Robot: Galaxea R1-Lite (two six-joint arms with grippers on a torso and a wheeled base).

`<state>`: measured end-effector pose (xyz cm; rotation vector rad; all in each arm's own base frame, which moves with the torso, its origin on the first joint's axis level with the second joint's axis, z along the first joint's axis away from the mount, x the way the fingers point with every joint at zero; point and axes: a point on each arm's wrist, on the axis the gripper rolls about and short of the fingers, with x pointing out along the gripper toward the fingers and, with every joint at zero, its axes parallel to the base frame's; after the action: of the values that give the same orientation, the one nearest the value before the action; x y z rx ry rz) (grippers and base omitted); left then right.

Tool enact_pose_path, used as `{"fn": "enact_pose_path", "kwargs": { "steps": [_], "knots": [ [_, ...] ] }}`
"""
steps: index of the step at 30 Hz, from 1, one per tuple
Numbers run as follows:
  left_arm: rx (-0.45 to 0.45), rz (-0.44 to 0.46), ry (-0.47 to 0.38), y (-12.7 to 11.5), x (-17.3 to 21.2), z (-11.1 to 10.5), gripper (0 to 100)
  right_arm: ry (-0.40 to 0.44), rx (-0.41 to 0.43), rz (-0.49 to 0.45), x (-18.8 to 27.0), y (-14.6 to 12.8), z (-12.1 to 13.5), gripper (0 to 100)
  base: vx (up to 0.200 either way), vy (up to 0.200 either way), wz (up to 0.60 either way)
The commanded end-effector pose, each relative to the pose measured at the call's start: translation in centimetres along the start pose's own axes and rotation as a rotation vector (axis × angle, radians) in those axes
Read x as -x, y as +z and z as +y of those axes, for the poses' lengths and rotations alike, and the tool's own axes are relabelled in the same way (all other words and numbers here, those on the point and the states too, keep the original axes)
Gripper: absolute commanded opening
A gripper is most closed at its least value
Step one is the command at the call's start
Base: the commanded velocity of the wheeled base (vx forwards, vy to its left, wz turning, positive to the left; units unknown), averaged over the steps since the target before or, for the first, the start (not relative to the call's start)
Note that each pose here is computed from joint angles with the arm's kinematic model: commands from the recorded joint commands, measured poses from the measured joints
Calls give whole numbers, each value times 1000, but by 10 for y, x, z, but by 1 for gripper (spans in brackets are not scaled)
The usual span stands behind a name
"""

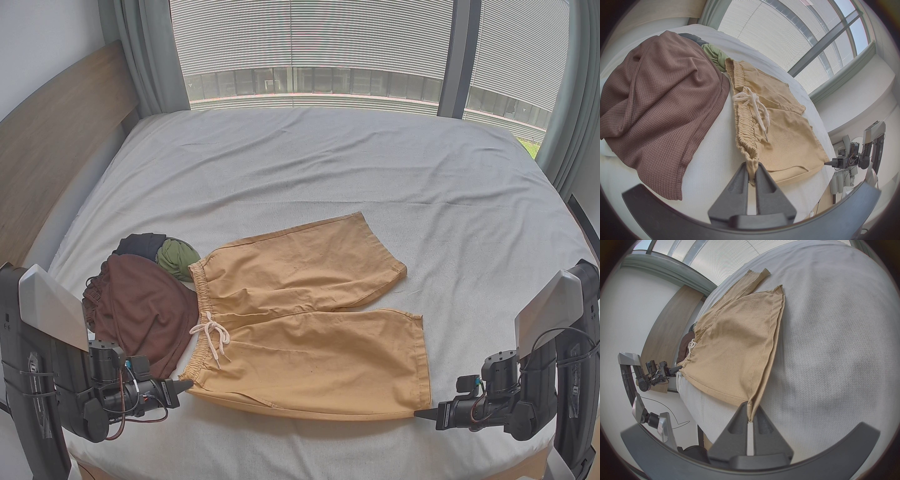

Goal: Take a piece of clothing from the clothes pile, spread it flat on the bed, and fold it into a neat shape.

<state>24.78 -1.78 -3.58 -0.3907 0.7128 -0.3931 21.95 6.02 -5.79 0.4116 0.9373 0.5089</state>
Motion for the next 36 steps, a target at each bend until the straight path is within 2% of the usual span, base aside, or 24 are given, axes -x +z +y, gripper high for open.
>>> {"fn": "enact_pose_path", "kwargs": {
  "steps": [1, 17, 18, 36],
  "knots": [
    [2, 23, 6, -5, -4, 3, 0, 0, 0, -1, 0, 0, 0, 0, 0, 0, 0],
    [-3, 19, -1, -4, -5, 2, 0, -2, 2, -1, 0, 0, 0, 0, 0, 0, 0],
    [-3, 19, -1, -4, -5, 2, 0, -3, 6, -1, 0, 0, 0, 100, 0, 0, 0],
    [-5, 24, -7, -5, -6, 1, 0, -23, 35, -16, -8, 2, 0, 100, 0, 0, 0]
  ]
}}
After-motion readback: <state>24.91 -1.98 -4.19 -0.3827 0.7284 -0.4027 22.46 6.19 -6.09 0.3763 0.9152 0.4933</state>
